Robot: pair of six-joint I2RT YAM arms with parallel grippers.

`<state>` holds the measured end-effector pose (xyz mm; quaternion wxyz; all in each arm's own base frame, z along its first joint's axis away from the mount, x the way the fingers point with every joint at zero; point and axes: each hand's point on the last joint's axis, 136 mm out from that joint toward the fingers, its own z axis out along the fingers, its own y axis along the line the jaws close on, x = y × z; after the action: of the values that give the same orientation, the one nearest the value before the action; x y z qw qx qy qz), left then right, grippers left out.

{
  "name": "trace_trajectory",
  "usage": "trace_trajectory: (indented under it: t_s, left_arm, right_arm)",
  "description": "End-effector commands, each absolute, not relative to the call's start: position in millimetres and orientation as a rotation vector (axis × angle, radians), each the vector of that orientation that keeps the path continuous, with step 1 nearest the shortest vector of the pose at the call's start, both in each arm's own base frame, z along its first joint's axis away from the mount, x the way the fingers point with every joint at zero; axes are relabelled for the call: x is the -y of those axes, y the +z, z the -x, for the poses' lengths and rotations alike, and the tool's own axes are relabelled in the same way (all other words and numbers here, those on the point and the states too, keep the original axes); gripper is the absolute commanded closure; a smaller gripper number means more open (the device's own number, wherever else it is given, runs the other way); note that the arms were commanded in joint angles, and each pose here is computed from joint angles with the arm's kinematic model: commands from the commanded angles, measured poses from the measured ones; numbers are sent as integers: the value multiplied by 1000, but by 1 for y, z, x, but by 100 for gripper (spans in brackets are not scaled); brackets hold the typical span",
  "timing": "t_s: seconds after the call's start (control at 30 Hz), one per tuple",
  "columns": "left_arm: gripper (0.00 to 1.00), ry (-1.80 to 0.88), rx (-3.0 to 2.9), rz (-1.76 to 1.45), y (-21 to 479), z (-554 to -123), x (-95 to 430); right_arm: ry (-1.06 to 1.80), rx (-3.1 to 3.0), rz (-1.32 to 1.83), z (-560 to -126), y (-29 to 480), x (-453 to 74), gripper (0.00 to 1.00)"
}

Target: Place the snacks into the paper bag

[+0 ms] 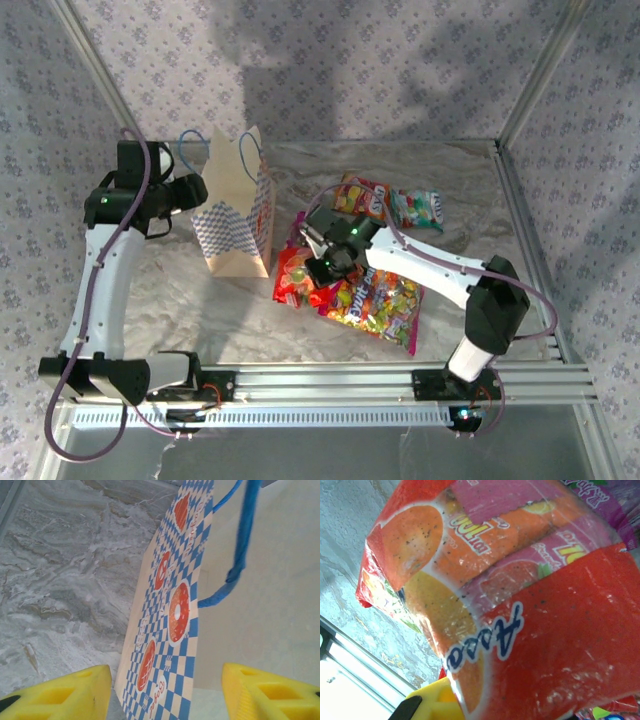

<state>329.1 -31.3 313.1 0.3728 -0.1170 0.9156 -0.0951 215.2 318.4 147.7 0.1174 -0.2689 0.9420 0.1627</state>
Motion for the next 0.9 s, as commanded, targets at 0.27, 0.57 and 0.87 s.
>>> trace_trajectory:
  t_s: [0.27,0.57,0.87]
  left_arm:
    - [44,-325,-2299,292,323,-352,41]
    - [59,-297,-2316,306,311,-377,39]
    - [70,-290,-2323,336,299,-385,38]
  right_arm:
    - [484,-2550,740,-230,221,-299,100]
    - [454,-2403,690,-240,271,-280,100]
    - [410,-2241,685,-252,323,-268,100]
